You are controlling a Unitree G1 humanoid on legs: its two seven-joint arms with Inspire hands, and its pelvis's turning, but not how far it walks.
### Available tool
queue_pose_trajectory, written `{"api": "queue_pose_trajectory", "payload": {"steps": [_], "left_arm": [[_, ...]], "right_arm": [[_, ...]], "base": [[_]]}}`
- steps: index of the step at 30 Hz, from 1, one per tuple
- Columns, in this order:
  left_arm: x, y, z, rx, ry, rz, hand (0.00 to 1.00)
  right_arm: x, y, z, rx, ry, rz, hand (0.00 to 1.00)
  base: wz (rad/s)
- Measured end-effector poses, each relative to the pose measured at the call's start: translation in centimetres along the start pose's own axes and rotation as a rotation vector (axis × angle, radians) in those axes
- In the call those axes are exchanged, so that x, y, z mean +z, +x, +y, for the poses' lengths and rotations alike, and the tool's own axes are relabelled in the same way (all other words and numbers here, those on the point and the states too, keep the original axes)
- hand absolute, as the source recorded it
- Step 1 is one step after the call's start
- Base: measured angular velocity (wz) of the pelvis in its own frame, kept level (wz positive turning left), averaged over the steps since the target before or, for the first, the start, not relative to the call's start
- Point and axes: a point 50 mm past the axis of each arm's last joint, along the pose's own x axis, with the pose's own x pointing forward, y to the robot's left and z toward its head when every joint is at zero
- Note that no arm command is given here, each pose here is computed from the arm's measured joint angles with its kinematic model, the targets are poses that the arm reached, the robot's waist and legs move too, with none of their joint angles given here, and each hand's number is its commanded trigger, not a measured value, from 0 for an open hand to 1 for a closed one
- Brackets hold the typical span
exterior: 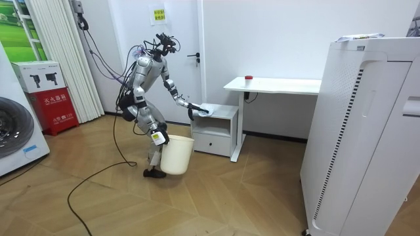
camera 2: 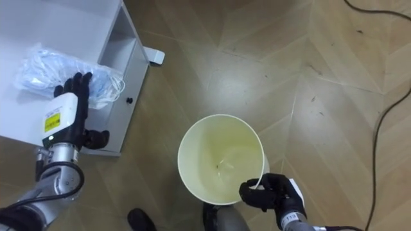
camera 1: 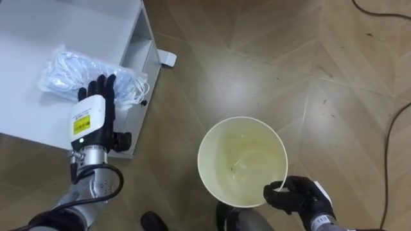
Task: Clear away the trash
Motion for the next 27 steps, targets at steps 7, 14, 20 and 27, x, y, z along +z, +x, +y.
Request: {"api": "queue_pose_trajectory", "payload": {"steps": [7,14,20,27], "left_arm": [[-0.1,0.4,0.6,0.014,0.023,0.002,1.00],[-0.3,0.1,0.3,-0.006,0.027,0.006,1.00],[-0.5,0.0,0.1,-0.028,0.008,0.015,1.00],[-1.1,-2.0,-1.5,-0.074,-0.068,0.061,1.00]], "right_arm": [[-0.3,0.0,0.0,-0.002,0.000,0.028,1.00],[-0.4,0.0,-0.1,-0.009,0.026,0.036,1.00],[-0.8,-0.2,0.0,-0.015,0.034,0.046,1.00],[-1.5,-0.5,0.3,0.005,0.007,0.044,1.00]], "base": [[0.00],[0.00],[0.00],[0.00]]}}
